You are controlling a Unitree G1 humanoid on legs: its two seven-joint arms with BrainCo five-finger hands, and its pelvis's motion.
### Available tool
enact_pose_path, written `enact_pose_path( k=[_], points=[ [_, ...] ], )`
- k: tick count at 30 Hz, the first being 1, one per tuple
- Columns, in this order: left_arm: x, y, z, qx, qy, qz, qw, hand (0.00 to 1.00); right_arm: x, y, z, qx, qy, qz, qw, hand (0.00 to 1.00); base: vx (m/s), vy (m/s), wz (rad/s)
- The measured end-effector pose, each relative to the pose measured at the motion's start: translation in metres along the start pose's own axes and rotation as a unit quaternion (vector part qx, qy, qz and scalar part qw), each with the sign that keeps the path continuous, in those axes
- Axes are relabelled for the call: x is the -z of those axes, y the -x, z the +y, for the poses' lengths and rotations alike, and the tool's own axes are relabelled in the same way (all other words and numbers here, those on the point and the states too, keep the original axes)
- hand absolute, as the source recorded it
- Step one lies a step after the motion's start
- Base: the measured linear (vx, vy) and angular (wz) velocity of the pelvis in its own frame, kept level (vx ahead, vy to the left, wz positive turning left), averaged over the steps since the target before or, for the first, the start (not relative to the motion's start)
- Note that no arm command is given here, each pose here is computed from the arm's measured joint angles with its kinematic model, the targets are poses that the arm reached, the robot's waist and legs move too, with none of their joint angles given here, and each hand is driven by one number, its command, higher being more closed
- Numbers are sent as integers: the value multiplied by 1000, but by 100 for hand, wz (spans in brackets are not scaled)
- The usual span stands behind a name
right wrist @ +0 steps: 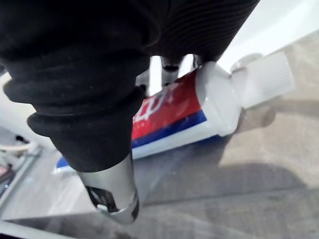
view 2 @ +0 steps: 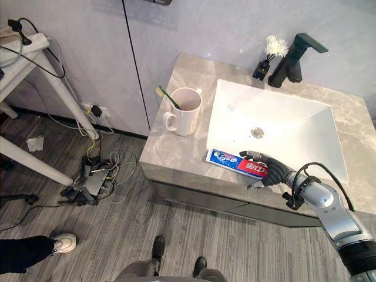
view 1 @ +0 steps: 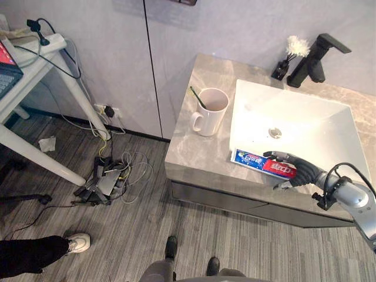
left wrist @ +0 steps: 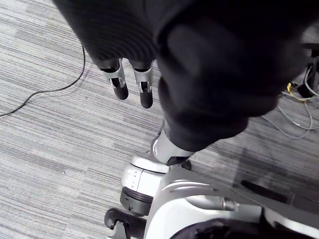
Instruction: Organize washtable
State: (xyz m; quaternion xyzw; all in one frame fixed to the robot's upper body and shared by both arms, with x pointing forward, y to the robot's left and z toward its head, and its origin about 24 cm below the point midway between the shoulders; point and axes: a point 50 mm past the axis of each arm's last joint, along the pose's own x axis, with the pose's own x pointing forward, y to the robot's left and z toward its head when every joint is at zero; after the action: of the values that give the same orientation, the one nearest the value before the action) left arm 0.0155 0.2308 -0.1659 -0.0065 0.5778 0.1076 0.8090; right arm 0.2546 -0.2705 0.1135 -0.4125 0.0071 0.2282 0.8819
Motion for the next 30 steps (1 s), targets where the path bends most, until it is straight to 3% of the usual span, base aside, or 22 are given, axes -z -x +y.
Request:
enact_pose_path(
  k=[17,24,29,30],
  points=[
    [-4,-1,1,-3,2,-6,1000,0,-8,-8,-8,7,14,-11,1000,100,11,-11,-2],
    [-3,-1,1,-3,5,-3,1000,0,-8,-7,7,-33,15,-22,999,100,-50,-12,-3],
    [-3,-1,2,-12,59,-9,998,0,-12,-9,4,-21,32,-27,999,100,-69,-15,-1],
    [-4,-1,4,-23,94,-15,995,0,-17,-9,-2,-3,38,-37,999,100,-92,-21,0]
  ],
)
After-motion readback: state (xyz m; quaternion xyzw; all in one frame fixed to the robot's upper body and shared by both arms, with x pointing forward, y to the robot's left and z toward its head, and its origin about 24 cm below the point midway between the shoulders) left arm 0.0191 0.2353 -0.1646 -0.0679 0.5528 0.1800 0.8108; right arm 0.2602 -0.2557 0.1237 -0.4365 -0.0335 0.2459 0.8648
